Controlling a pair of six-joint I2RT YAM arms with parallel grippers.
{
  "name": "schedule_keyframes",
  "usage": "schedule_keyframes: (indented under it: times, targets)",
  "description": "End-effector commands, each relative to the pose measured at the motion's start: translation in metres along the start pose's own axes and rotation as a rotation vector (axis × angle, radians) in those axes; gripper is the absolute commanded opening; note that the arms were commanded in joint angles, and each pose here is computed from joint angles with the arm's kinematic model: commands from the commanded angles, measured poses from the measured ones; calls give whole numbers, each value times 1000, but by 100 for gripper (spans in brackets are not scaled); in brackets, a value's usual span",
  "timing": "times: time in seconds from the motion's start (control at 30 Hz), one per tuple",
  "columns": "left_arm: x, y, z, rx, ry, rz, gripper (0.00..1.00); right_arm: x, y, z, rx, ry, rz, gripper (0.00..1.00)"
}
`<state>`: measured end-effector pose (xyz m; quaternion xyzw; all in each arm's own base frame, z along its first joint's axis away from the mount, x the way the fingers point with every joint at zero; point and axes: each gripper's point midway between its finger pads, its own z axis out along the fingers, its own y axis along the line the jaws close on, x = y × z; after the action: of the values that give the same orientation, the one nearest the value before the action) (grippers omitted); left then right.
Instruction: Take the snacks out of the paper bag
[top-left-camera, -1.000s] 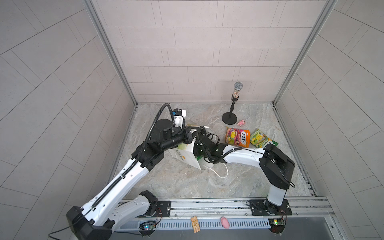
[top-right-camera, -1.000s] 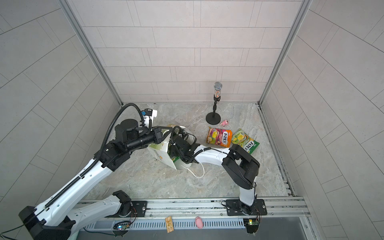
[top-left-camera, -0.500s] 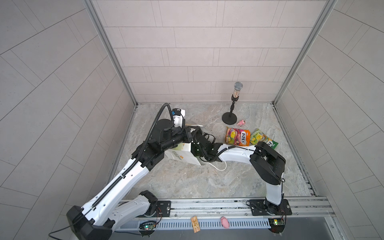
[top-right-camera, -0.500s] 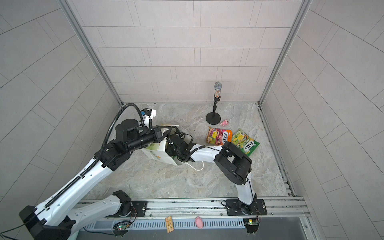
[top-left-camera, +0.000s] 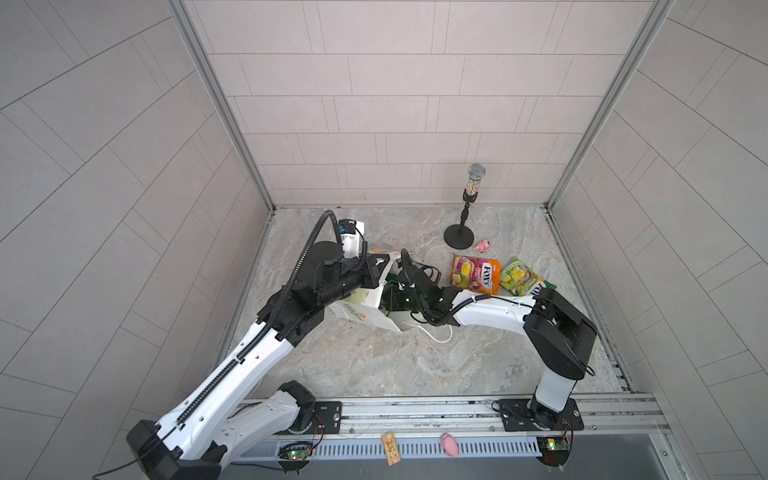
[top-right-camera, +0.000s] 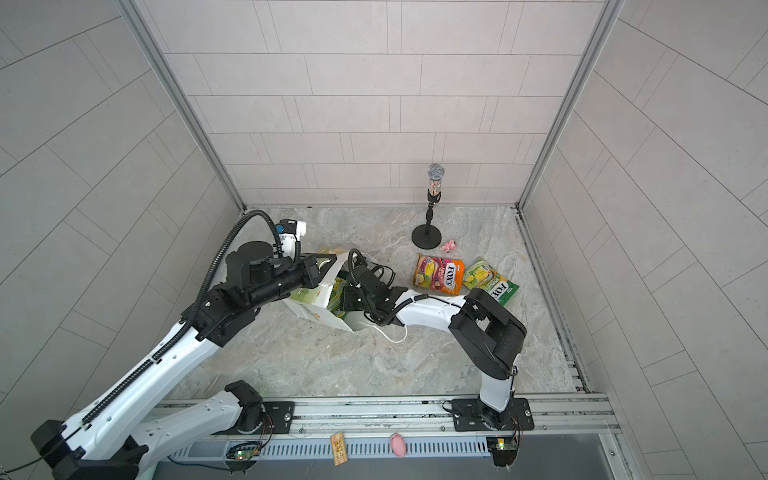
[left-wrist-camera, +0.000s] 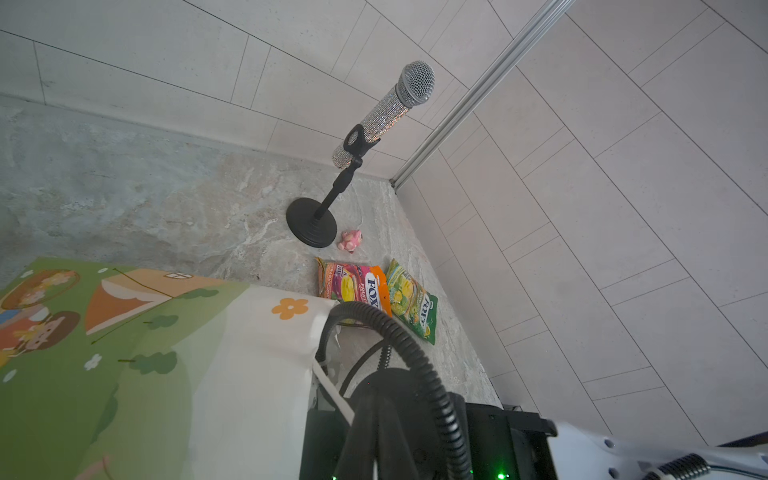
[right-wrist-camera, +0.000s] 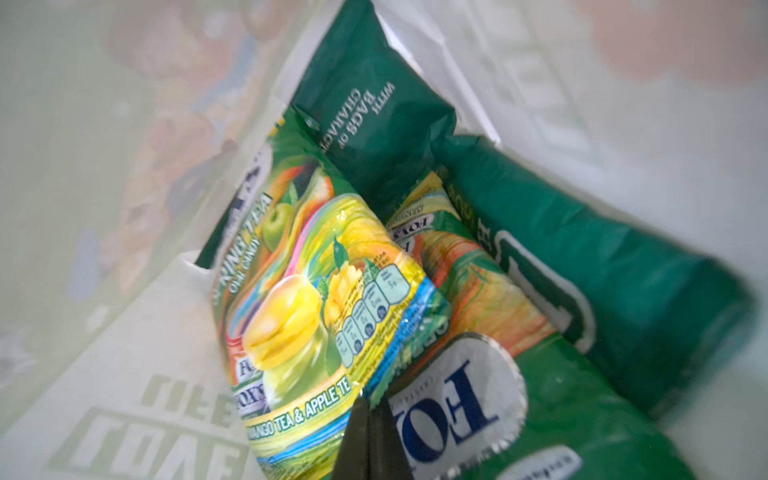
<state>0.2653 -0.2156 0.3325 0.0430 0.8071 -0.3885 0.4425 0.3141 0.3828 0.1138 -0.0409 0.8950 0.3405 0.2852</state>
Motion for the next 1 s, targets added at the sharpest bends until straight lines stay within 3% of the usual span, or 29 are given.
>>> schedule_keyframes:
  times: [0.0,0.67,0.87,0.97]
  targets:
    - [-3,4,-7,-32,-27,21,0,-10,14,-18,-52,-22,-44,0]
    - [-2,19,-7,-105,-40,22,0,-30,32,-94,-107,-109,-162,0]
    - [-5,15,-6,-91,-46,18,0,-19,20,-85,-72,-64,-135,0]
    - [-6,13,-6,-85,-45,17,0,-6,15,-74,-58,-11,-95,24]
